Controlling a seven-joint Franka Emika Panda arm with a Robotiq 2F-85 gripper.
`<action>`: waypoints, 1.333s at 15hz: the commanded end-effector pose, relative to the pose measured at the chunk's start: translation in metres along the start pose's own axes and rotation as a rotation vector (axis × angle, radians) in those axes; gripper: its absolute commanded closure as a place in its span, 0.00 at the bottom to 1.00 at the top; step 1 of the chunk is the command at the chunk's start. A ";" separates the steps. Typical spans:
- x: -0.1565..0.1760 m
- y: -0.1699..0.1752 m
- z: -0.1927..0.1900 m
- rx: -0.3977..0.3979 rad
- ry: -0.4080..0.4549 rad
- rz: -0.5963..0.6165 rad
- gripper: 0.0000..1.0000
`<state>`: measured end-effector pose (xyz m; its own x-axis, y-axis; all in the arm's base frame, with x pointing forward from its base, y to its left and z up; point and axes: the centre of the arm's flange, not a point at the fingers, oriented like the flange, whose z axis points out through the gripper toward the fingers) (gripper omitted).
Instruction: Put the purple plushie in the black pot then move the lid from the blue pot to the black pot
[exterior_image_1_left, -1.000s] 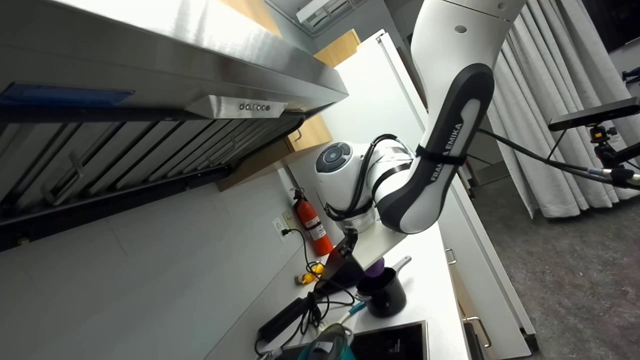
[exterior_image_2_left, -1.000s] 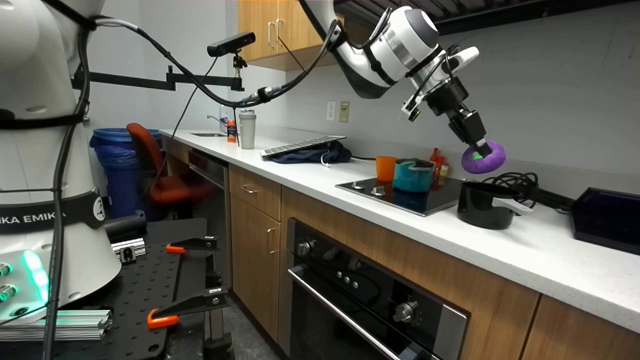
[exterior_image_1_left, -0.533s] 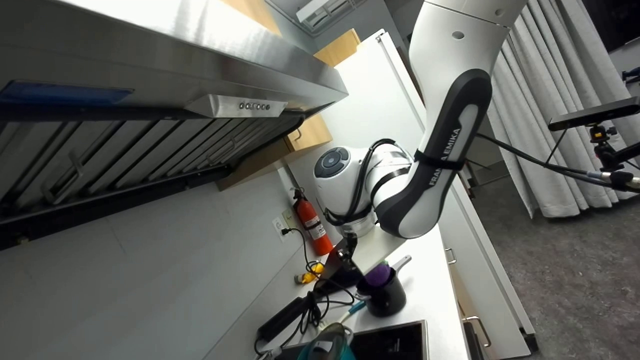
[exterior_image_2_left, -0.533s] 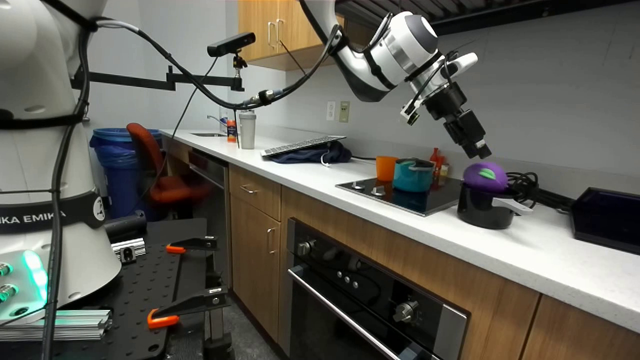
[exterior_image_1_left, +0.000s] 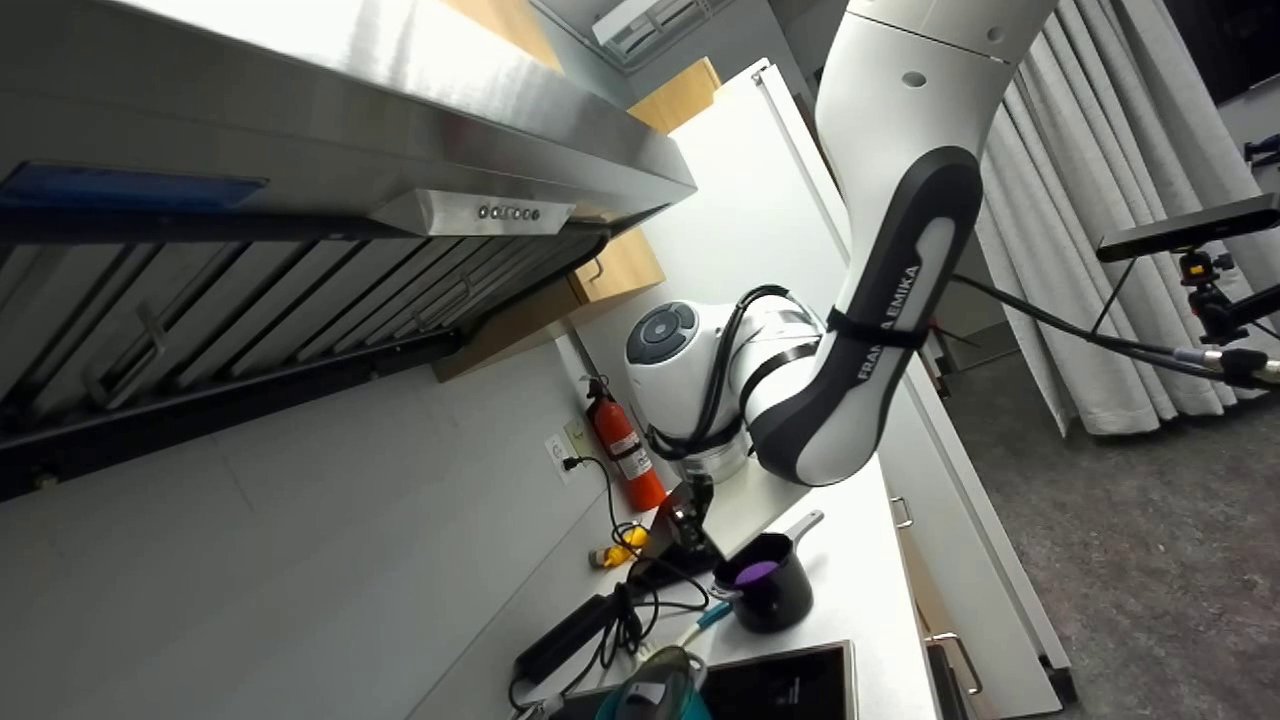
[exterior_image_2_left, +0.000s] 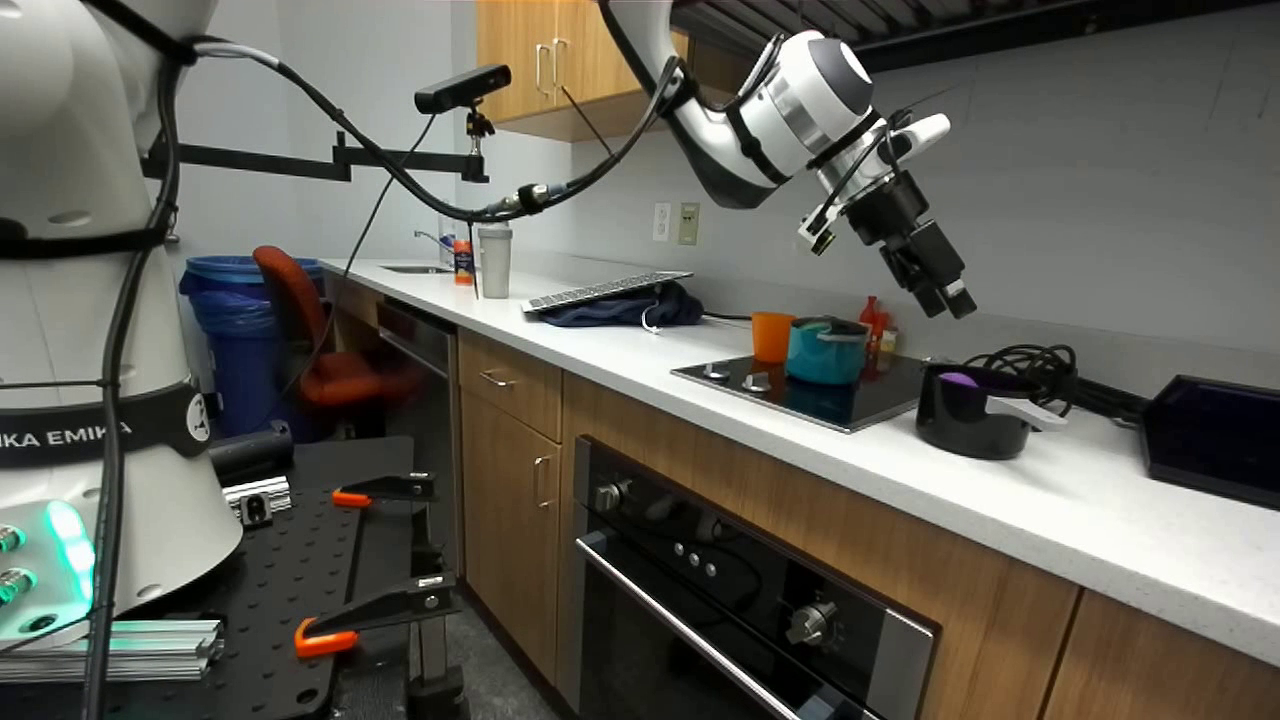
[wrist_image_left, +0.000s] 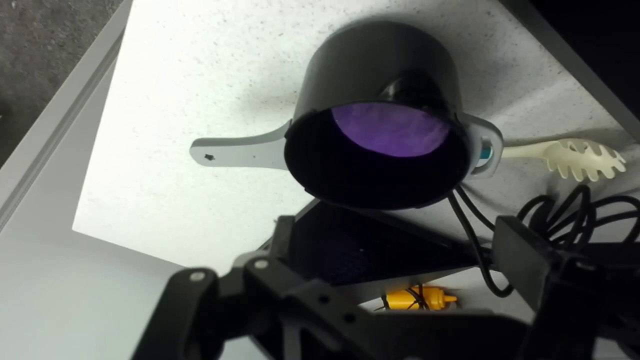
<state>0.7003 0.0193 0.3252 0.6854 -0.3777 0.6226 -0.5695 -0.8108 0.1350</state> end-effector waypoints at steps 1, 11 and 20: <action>-0.005 -0.016 -0.011 0.026 -0.014 -0.032 0.00; -0.038 -0.064 -0.044 0.089 -0.037 -0.258 0.00; -0.056 -0.089 -0.070 0.128 0.015 -0.429 0.00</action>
<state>0.6859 0.1325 0.3219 0.8437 -0.0322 0.5359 -0.2063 -0.9410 0.2684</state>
